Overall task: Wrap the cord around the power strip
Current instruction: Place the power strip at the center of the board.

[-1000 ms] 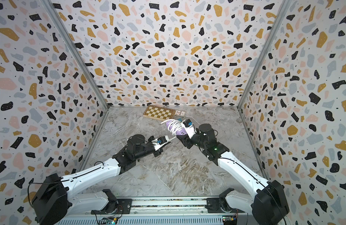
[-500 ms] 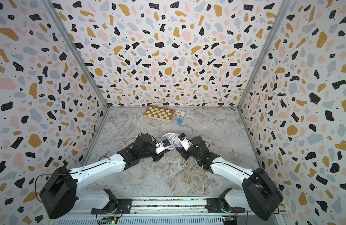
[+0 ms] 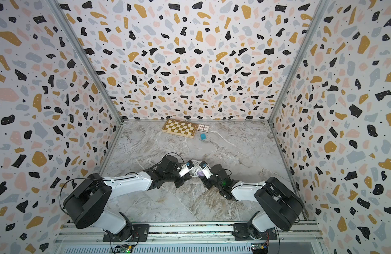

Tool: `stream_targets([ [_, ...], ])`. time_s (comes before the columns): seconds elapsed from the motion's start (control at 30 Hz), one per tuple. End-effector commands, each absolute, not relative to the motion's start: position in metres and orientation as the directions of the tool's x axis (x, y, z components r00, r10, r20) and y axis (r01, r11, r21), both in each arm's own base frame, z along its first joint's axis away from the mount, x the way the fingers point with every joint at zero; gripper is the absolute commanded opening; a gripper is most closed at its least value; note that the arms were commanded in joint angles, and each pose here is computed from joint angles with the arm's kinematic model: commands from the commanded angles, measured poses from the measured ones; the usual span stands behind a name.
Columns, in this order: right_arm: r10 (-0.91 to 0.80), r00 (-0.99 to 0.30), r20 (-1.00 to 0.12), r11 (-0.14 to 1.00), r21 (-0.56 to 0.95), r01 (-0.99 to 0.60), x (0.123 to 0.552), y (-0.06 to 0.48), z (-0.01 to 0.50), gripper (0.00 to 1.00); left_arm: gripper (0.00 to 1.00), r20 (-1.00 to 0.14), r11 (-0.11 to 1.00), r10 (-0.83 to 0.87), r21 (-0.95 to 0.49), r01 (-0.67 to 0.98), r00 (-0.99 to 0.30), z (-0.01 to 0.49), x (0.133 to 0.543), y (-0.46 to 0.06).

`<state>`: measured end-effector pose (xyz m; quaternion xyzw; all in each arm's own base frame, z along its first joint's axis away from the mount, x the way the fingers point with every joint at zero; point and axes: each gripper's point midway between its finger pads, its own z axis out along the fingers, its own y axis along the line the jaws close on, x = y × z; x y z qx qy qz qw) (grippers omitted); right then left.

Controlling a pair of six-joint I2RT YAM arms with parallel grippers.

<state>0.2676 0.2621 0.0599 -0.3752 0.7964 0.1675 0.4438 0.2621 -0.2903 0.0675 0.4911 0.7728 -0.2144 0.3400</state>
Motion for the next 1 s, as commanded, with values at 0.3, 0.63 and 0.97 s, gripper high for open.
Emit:
stream_targets([
  [0.3, -0.460, -0.348, -0.817, 0.706, -0.098, -0.701, 0.251, 0.270, 0.034, 0.00, 0.40, -0.767, 0.535, 0.535, -0.017, 0.844, -0.355, 0.066, 0.291, -0.296],
  [0.63, -0.470, -0.396, -0.789, 0.755, -0.126, -0.644, 0.238, 0.267, 0.015, 0.00, 0.69, -0.832, 0.709, 0.342, -0.077, 0.702, -0.436, 0.142, 0.292, -0.267],
  [0.97, -0.501, -0.404, -0.765, 0.767, -0.177, -0.616, 0.230, 0.268, 0.005, 0.00, 0.49, -0.778, 0.652, 0.273, -0.282, 0.704, -0.566, 0.122, 0.302, -0.310],
])
